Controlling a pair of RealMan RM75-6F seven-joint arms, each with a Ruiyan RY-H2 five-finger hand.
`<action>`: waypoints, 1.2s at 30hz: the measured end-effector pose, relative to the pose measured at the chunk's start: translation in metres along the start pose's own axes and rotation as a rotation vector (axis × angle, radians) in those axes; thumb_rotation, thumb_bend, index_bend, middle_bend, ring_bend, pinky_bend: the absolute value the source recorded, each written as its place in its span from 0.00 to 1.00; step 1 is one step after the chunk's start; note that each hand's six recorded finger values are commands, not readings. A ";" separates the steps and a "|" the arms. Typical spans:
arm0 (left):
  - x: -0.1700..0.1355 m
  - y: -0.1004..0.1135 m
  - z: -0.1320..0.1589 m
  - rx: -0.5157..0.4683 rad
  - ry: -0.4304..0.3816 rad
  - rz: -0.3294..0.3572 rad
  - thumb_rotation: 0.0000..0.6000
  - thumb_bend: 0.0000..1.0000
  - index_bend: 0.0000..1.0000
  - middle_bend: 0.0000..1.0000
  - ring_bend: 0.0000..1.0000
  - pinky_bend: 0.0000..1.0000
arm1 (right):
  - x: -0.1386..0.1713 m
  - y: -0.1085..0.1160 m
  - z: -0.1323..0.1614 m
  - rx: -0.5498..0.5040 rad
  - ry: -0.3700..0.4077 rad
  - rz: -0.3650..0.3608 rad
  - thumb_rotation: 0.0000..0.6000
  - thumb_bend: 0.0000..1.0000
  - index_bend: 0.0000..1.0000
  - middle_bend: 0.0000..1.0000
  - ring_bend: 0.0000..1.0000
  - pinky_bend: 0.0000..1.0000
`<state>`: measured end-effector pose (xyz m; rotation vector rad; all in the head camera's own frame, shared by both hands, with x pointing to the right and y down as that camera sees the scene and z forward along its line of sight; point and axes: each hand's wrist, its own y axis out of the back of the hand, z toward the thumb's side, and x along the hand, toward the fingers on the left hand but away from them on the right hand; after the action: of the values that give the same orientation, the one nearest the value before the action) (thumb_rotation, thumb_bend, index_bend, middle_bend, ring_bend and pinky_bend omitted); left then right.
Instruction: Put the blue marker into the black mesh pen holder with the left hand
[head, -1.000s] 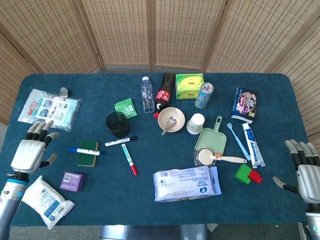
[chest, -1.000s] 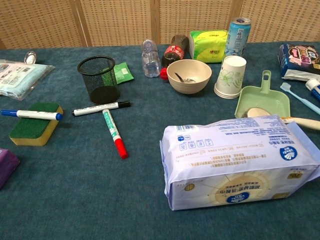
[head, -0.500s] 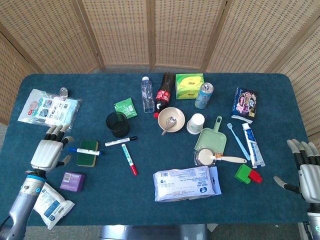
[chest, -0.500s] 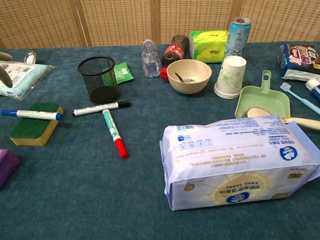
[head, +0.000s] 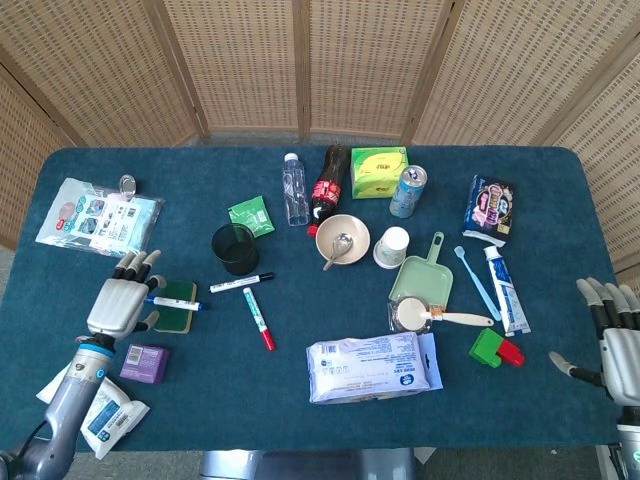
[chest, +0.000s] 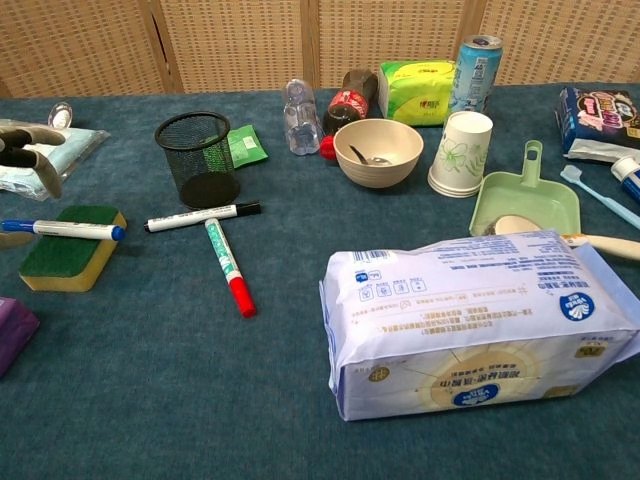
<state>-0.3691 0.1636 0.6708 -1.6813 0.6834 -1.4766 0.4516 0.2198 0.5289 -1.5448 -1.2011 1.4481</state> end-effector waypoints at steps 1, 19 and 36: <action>0.001 -0.001 0.000 0.000 0.001 -0.002 1.00 0.33 0.36 0.00 0.00 0.04 | 0.000 0.000 0.000 -0.001 0.000 0.000 1.00 0.00 0.00 0.00 0.00 0.00; 0.011 -0.007 0.015 0.037 -0.004 -0.010 1.00 0.36 0.42 0.00 0.00 0.05 | -0.001 0.004 -0.004 -0.020 -0.009 -0.008 1.00 0.00 0.00 0.00 0.00 0.00; 0.016 -0.011 0.025 0.070 -0.015 -0.012 1.00 0.39 0.49 0.00 0.00 0.06 | -0.001 0.004 -0.005 -0.023 -0.011 -0.007 1.00 0.00 0.00 0.00 0.00 0.00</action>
<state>-0.3429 0.1623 0.6882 -1.6440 0.6075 -1.4779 0.4570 0.2184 0.5265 -1.5486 -1.2326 1.4441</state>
